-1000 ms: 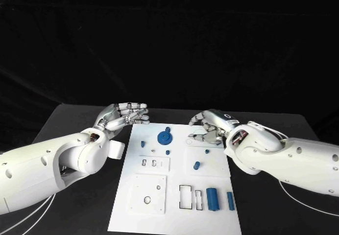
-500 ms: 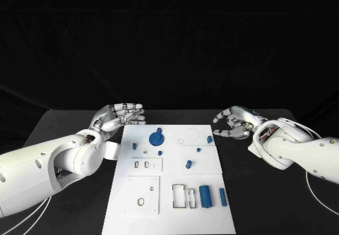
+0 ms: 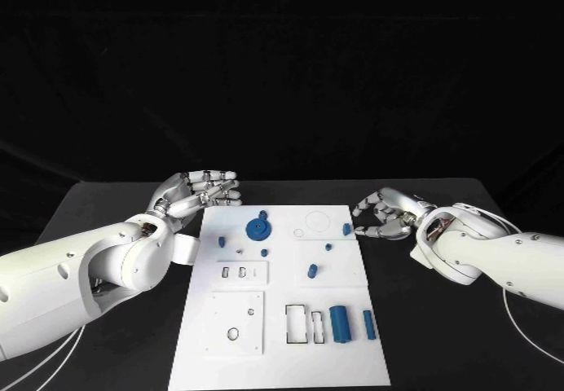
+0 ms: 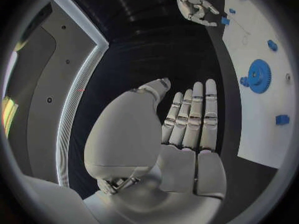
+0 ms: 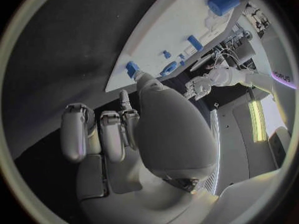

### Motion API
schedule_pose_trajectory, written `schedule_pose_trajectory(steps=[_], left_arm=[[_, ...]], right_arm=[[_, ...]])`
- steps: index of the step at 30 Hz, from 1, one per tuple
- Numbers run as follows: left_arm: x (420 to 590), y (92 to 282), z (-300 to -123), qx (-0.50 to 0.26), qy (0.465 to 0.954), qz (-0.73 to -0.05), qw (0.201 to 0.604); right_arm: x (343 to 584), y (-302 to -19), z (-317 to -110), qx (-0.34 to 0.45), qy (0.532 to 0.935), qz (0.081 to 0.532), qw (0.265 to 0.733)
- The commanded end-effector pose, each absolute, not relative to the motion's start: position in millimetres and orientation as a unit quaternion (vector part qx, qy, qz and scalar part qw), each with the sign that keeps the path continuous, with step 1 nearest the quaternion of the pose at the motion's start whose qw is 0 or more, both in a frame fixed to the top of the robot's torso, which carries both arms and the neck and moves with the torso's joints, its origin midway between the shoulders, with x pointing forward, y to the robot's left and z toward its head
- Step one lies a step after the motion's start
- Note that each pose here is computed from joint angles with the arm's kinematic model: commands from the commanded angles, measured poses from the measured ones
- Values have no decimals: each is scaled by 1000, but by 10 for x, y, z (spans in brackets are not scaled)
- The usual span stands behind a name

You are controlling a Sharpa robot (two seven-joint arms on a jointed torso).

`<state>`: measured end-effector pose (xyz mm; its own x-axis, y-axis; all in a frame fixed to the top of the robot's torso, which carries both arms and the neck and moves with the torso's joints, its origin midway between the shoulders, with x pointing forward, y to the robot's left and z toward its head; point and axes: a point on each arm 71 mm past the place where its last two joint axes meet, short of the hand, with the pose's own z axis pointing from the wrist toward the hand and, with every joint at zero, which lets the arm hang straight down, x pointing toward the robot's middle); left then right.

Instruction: Assemble the parts on the task board

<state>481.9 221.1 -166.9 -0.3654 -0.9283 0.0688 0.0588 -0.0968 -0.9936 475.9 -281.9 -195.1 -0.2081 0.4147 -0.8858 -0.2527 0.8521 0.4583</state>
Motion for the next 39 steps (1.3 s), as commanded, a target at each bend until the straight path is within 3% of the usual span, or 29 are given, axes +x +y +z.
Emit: schedule_pose_trajectory(steps=[1,18,39], left_arm=[[4811,2184,-1659,-395,541,-632,388],[4810,2190,-1660,-396,542,-631,389],[4812,2194,-1662,-396,543,-631,388]], right_arm=[[4765,-2797,-2028,74,746,271,604],[4806,-2654,-2157,83,754,273,591],[4822,-2621,-2166,79,751,272,597]])
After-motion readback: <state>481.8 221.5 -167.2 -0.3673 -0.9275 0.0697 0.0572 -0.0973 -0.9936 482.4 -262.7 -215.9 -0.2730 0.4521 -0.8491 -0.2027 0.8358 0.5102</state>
